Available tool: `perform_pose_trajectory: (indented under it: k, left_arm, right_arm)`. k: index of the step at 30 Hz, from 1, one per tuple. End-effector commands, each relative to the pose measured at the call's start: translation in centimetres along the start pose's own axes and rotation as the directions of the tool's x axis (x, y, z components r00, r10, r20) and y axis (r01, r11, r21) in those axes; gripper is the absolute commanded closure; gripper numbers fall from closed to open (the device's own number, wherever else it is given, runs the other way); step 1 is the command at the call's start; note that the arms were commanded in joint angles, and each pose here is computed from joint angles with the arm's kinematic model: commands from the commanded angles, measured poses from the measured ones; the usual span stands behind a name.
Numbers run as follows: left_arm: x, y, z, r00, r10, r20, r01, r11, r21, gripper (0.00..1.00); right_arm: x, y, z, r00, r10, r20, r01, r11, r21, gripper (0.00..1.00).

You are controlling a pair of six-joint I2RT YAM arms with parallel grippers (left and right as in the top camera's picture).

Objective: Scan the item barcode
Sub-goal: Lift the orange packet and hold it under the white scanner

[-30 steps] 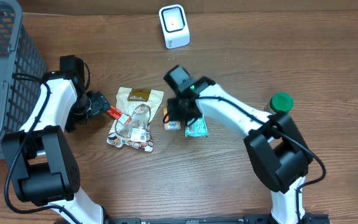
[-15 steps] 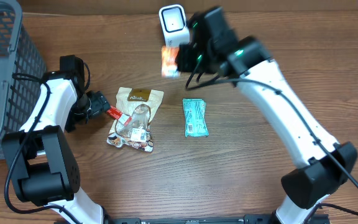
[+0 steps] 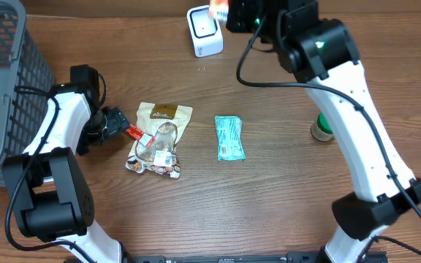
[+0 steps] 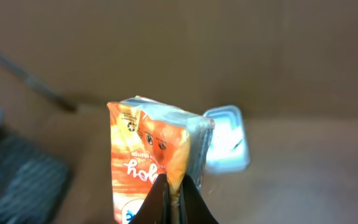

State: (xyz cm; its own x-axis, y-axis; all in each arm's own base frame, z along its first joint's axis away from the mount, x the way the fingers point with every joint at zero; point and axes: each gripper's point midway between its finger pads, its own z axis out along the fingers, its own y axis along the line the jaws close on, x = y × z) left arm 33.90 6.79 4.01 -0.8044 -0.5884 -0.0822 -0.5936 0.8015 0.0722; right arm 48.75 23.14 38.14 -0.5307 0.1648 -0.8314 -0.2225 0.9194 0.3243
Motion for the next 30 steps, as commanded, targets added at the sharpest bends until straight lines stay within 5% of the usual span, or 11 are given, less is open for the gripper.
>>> perform_pose_trajectory:
  k: [1, 7, 13, 23, 30]
  left_arm:
    - [-0.9, 0.4, -0.5, 1.0, 0.002, 0.028, -0.002, 1.0, -0.009, 0.0]
    - [-0.9, 0.4, -0.5, 1.0, 0.002, 0.028, -0.002, 1.0, -0.009, 0.01]
    - [-0.9, 0.4, -0.5, 1.0, 0.002, 0.028, -0.002, 1.0, -0.009, 0.0]
    - [-0.9, 0.4, -0.5, 1.0, 0.002, 0.028, -0.002, 1.0, -0.009, 0.0]
    - [-0.9, 0.4, -0.5, 1.0, 0.002, 0.028, -0.002, 1.0, -0.009, 0.0]
  right_arm:
    - [0.0, -1.0, 3.5, 0.985, -0.164, 0.058, 0.153, 0.975, 0.158, 0.96]
    - [2.3, 0.4, 10.2, 0.883, -0.467, 0.051, 0.444, 0.865, 0.232, 0.96]
    - [5.0, -1.4, 16.0, 0.694, -0.718, -0.051, 0.679, 0.629, 0.38, 0.96]
    - [9.1, -4.7, 22.4, 0.513, -0.842, -0.165, 0.806, 0.408, 0.428, 0.96]
    - [11.8, -5.9, 25.6, 0.269, -0.926, -0.264, 0.906, 0.151, 0.394, 0.96]
